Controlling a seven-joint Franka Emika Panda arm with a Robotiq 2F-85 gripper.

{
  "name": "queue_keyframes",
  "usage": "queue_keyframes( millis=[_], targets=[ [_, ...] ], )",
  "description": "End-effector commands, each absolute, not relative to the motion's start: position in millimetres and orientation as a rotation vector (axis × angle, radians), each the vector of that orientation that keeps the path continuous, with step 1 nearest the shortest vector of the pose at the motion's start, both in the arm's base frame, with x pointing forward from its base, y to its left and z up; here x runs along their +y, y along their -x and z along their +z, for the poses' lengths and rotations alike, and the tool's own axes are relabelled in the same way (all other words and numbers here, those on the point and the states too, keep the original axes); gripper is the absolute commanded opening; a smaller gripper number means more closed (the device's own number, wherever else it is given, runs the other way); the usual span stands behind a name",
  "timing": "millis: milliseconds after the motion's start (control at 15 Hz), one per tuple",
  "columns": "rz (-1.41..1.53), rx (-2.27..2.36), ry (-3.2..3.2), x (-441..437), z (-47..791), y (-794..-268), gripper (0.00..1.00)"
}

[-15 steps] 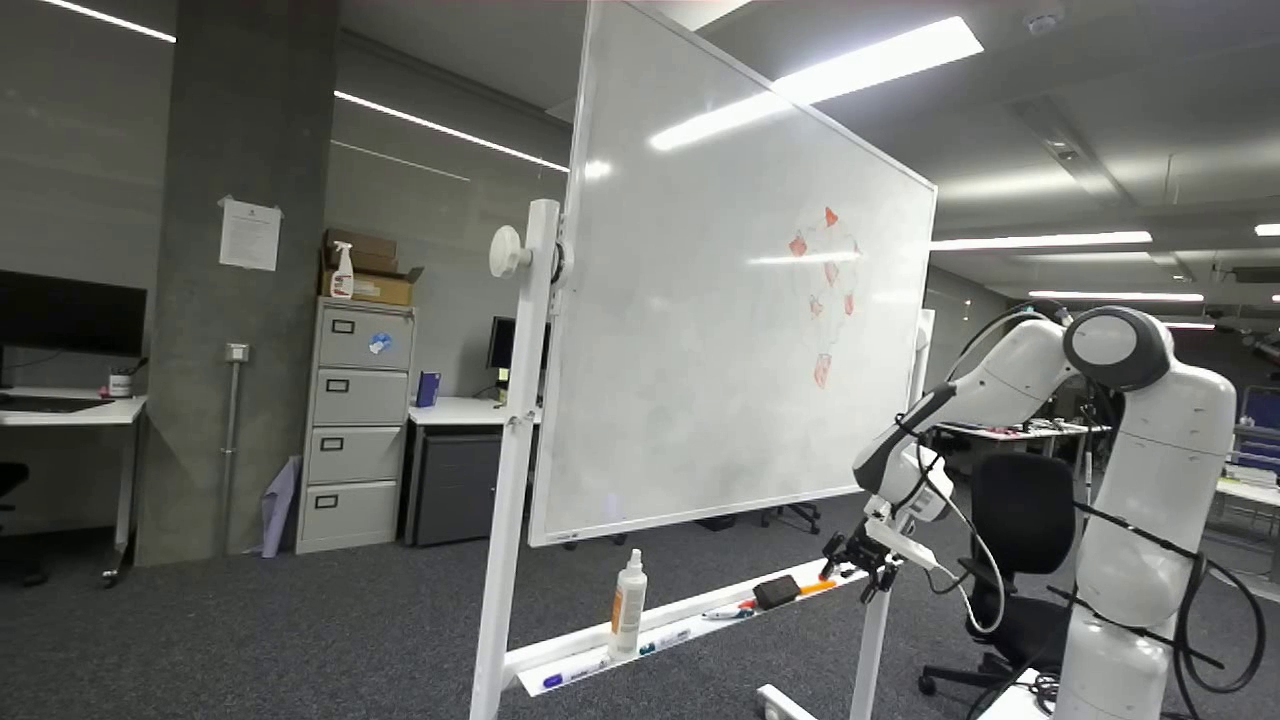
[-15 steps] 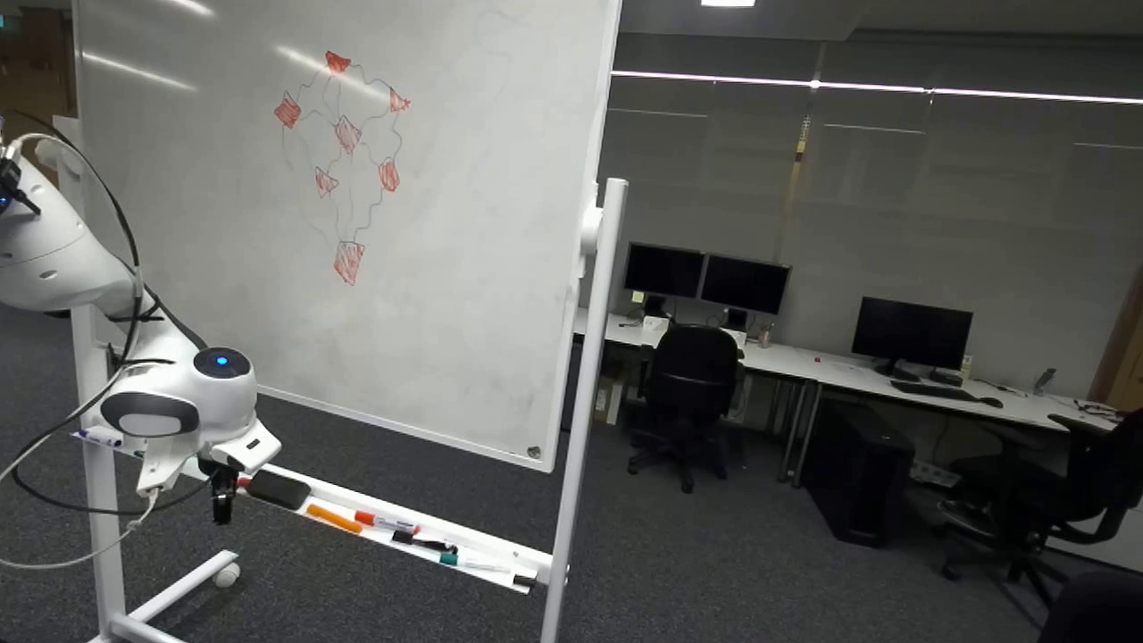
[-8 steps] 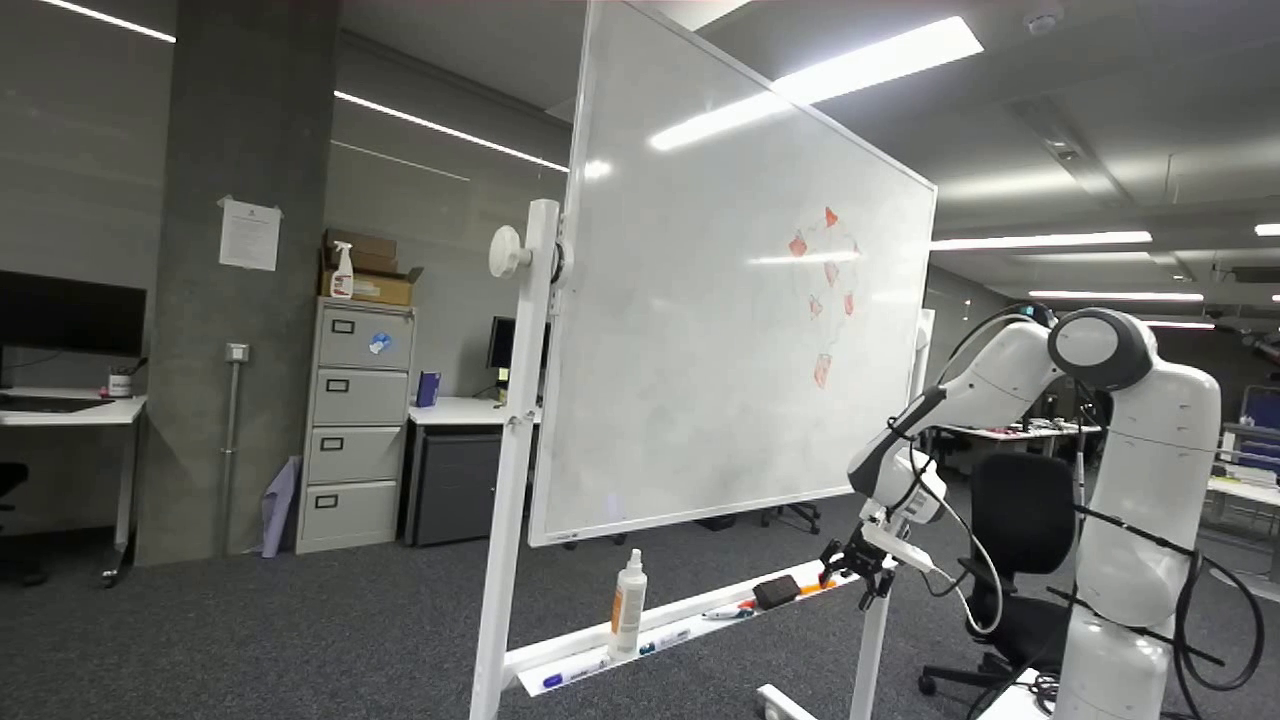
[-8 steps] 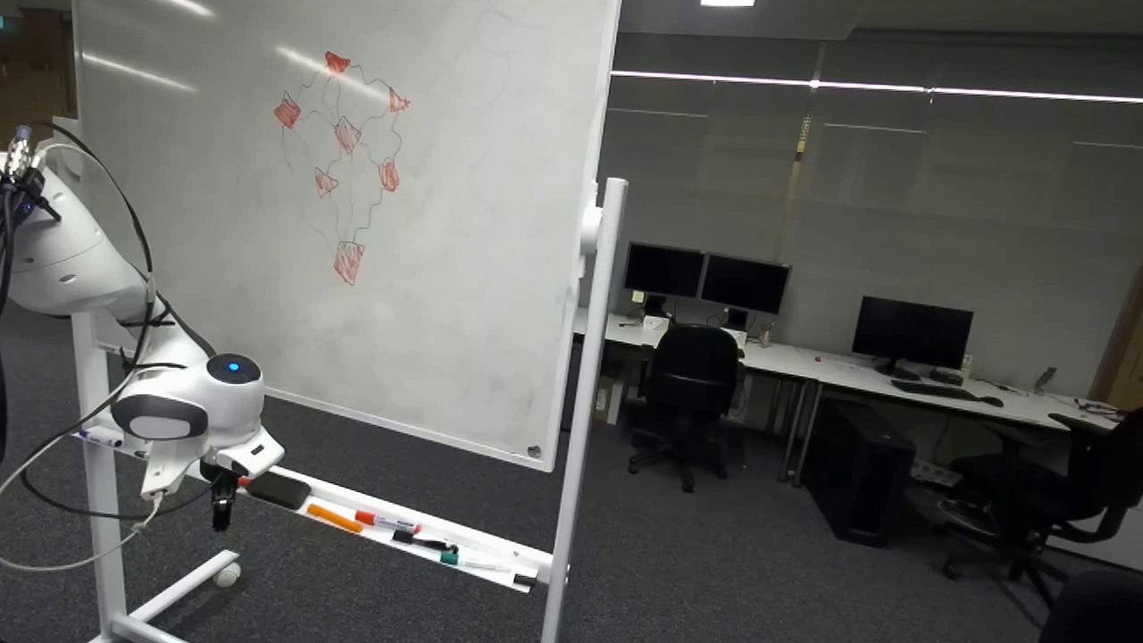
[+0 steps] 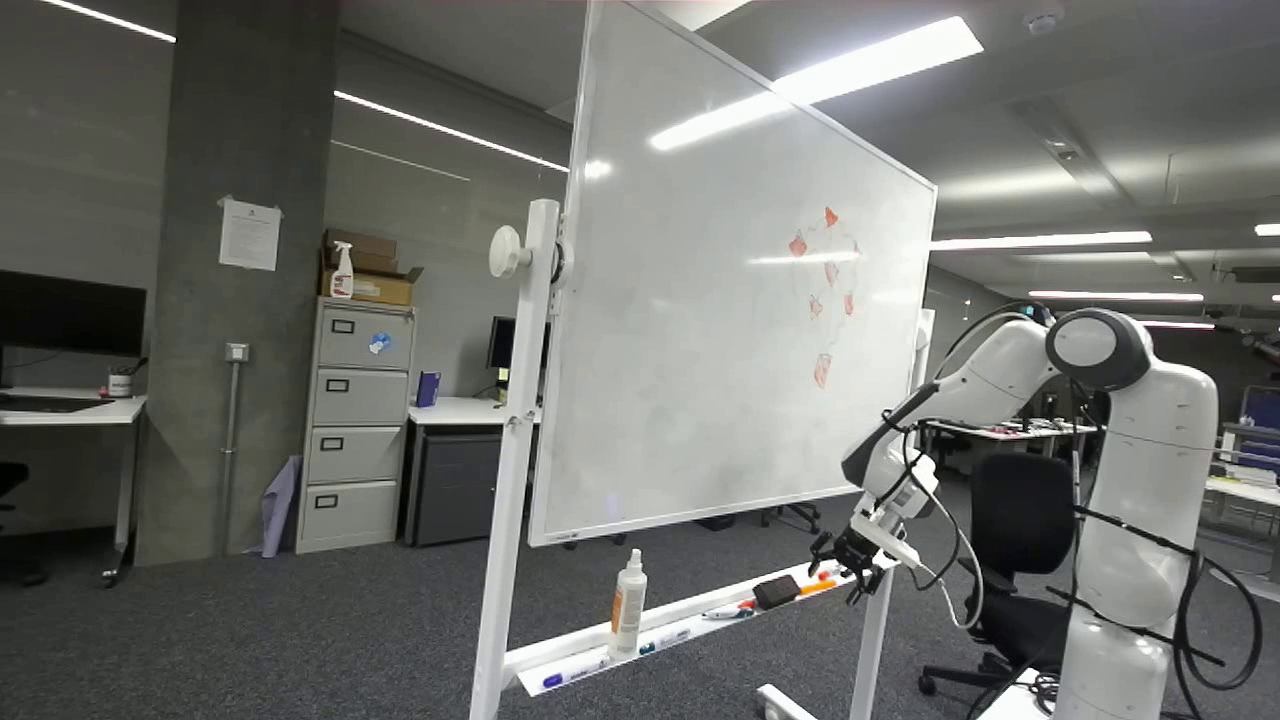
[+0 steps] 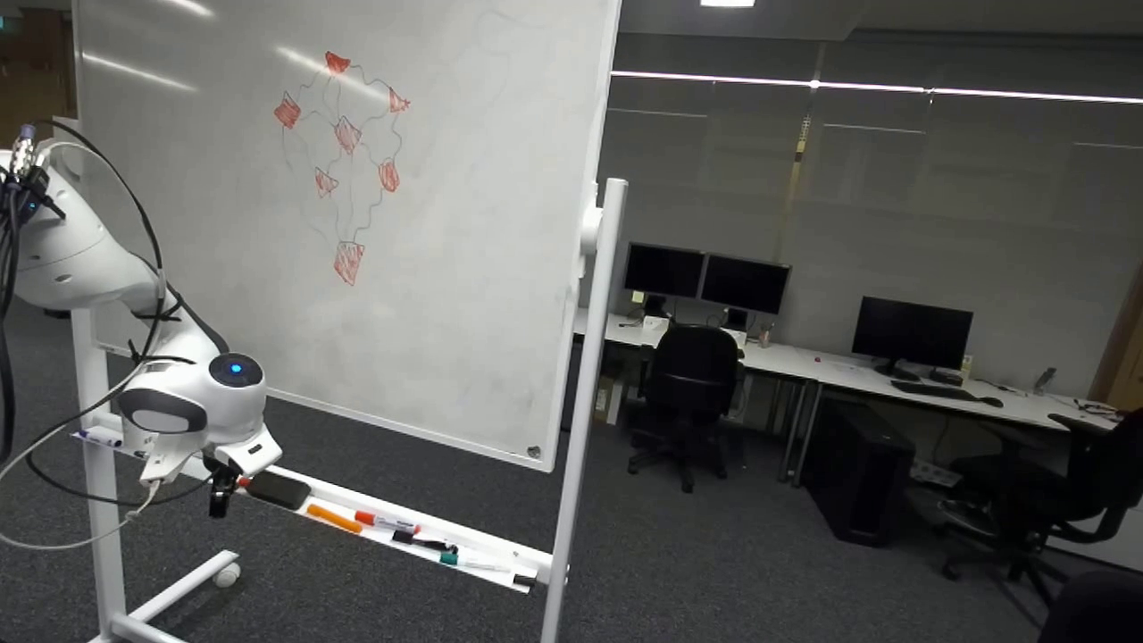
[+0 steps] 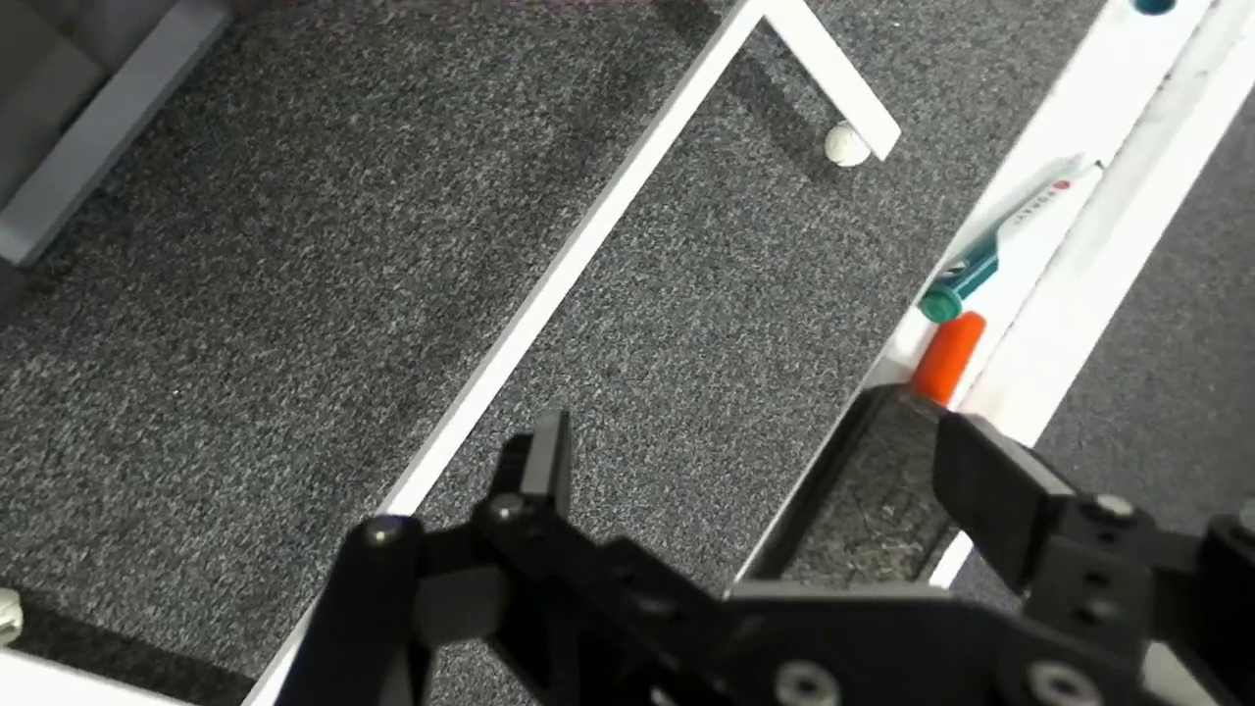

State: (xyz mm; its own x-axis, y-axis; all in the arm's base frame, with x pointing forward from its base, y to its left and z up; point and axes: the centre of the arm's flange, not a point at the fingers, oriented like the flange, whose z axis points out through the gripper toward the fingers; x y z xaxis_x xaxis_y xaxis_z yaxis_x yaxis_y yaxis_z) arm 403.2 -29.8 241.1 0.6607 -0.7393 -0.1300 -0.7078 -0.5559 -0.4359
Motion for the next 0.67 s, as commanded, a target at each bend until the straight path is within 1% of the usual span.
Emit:
queue_keyframes(
  millis=[0, 267, 600],
  targets=[
    [-0.112, 1.263, 2.243, -17, 241, -426, 1.0],
    [-0.23, 1.467, 2.086, -6, 233, -442, 1.0],
    [-0.435, 1.732, 2.005, 8, 218, -443, 1.0]
  ],
)
